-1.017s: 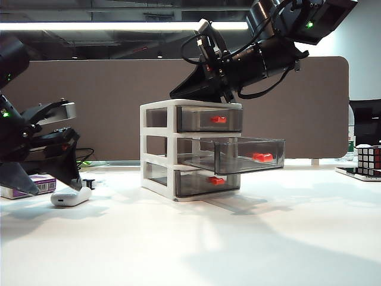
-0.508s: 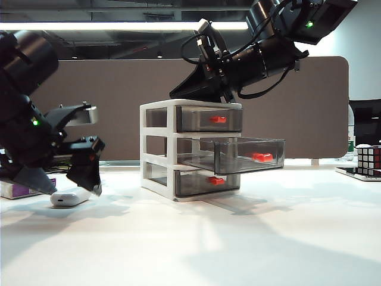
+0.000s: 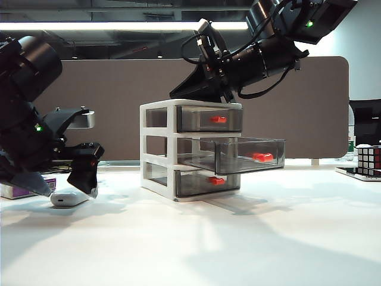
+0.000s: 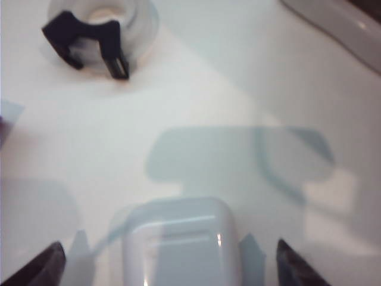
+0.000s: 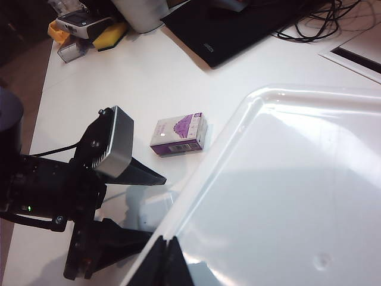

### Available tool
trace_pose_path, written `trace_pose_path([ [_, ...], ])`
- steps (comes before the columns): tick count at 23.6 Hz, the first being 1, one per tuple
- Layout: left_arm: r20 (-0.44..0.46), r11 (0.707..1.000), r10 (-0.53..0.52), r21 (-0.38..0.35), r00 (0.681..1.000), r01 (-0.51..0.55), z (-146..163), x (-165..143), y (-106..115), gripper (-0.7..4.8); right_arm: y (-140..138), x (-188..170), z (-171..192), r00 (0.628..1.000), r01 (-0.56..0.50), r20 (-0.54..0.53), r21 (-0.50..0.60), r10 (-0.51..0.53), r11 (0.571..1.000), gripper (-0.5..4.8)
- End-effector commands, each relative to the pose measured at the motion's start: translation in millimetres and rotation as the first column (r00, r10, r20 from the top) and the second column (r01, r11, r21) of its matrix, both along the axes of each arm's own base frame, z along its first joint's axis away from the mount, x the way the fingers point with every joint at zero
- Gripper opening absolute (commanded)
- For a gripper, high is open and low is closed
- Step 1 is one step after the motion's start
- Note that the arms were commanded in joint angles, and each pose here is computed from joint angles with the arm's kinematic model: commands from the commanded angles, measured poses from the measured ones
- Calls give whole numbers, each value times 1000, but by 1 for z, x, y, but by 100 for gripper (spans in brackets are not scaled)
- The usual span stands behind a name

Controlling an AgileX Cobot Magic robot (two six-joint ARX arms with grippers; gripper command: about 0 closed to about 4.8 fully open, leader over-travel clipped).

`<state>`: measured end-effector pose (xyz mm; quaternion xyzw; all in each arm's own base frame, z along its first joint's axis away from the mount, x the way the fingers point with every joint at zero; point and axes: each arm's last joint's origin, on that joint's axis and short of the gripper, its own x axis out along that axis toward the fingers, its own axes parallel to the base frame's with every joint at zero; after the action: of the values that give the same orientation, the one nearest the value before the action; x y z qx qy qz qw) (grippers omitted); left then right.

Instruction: Open the second layer of the drawer on the table, pick up the earphone case on the table and put it in, and finally close the drawer.

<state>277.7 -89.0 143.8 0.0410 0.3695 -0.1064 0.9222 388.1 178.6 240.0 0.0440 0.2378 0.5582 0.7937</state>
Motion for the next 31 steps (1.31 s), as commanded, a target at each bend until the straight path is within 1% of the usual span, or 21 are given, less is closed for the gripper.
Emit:
trace_pose_path([
  [1, 23, 999, 20, -26, 1000, -19, 1, 3, -1, 457, -2, -6, -25, 982, 11, -187, -61, -22, 998, -5],
  [5, -6, 1000, 21, -21, 1000, -21, -7, 4, -2, 457, -2, -6, -25, 982, 11, -187, -61, -22, 998, -5],
  [7, -22, 999, 26, -36, 999, -27, -10, 4, -3, 457, -2, -6, -25, 982, 11, -187, -61, -22, 998, -5],
  [11, -35, 999, 16, -36, 999, -17, -16, 5, -5, 457, -2, -6, -25, 982, 11, -187, -62, -22, 998, -5],
  [18, -67, 999, -8, -45, 998, 5, -19, 3, -7, 456, -2, -6, -25, 982, 11, -187, -62, -22, 998, -5],
  [24, -124, 999, -31, -18, 992, 29, -23, -5, -14, 455, -2, -6, -25, 982, 11, -188, -61, -22, 998, -5],
  [31, -104, 998, -8, 56, 994, 14, -21, -10, -23, 455, -2, -6, -26, 981, 11, -192, -63, -22, 998, -5],
])
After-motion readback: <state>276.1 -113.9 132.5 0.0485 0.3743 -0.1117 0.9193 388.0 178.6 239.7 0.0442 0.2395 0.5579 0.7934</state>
